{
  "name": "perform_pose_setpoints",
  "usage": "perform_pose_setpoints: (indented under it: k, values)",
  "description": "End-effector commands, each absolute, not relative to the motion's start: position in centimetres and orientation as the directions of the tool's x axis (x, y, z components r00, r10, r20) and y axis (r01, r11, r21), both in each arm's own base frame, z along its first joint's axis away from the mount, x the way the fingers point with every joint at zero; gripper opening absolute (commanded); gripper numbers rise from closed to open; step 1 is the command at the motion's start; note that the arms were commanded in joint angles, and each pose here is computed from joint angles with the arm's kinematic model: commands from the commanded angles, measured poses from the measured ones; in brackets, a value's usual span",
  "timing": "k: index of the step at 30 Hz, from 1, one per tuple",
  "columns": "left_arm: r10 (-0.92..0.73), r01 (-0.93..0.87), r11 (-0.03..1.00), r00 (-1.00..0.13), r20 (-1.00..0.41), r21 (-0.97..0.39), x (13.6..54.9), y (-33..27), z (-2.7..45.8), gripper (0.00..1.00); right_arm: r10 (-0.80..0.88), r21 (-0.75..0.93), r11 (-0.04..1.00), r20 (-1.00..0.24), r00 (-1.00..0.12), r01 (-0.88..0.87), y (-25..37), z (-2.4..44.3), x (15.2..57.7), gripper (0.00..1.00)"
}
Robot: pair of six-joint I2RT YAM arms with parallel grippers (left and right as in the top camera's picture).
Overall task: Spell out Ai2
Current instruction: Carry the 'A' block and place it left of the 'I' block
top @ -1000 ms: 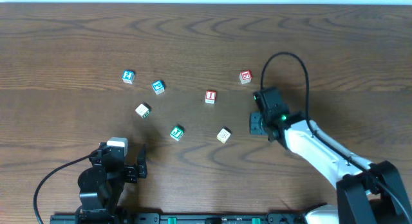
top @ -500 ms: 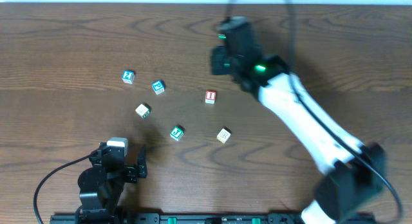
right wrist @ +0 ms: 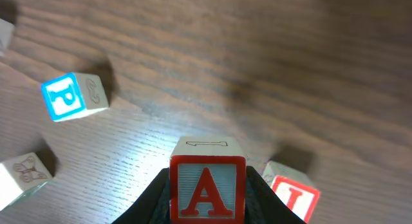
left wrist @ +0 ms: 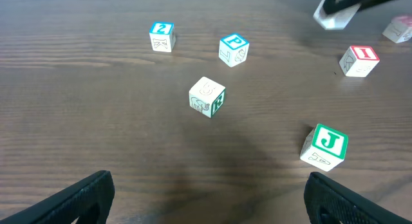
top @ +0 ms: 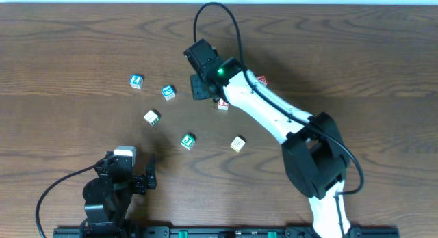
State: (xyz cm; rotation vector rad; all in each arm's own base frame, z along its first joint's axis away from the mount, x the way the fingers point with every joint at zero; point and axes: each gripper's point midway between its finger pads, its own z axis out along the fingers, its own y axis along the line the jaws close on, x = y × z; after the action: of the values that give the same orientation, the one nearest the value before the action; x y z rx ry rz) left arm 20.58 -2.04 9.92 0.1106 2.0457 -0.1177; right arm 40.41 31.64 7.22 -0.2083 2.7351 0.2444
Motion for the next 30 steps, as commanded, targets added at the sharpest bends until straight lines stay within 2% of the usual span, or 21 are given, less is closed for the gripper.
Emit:
perform_pose_setpoints:
  k: [1,14,30]
  values:
    - [0.046,0.133,0.991,-0.459,-0.887,-0.018,20.6,-1.9,9.5,0.95,-0.061,0.168,0.976,-0.39,-0.919,-0.136,32.6,7.6,40.3,0.06]
    - [0.046,0.133,0.991,-0.459,-0.887,-0.018,20.6,-1.9,9.5,0.95,-0.033,0.047,0.997,-0.374,-0.927,-0.054,31.7,4.4,39.4,0.06]
    - [0.046,0.133,0.991,-0.459,-0.887,-0.018,20.6,-1.9,9.5,0.95,0.028,0.026,0.999,-0.345,-0.938,0.02,31.1,2.4,39.2,0.08]
